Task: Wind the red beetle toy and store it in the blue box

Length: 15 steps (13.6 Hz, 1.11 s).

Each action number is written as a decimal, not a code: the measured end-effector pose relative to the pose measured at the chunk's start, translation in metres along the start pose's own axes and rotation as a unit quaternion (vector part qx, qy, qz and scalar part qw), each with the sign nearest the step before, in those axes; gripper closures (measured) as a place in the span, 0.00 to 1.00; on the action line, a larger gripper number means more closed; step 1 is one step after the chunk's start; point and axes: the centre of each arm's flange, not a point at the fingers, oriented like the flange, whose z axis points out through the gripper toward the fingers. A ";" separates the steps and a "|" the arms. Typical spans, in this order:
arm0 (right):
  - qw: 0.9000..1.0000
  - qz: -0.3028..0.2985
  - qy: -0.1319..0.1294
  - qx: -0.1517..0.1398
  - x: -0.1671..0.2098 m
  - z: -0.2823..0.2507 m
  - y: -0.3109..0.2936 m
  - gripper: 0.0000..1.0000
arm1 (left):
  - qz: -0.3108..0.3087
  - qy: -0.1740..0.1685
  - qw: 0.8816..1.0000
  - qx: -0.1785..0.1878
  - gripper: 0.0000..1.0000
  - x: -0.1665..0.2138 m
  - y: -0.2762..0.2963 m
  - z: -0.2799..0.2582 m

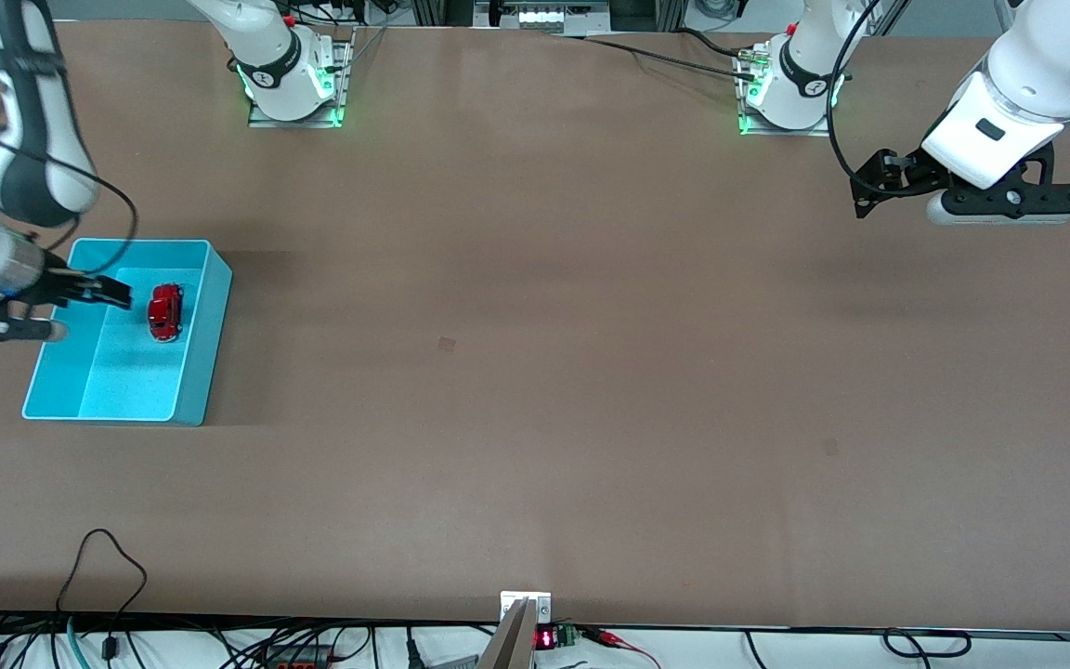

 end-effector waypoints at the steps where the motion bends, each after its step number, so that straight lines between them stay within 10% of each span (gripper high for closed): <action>1: 1.000 -0.008 0.003 0.001 0.001 -0.034 -0.009 0.00 | 0.000 0.000 1.000 0.000 0.00 0.000 0.000 0.000; 7: 0.999 -0.035 0.040 0.008 -0.013 -0.174 -0.045 0.00 | 0.000 0.000 1.000 0.000 0.00 0.000 0.000 0.000; 15: 0.998 -0.035 0.034 0.032 -0.027 -0.208 -0.050 0.00 | 0.001 -0.001 1.000 0.000 0.00 0.000 0.001 0.000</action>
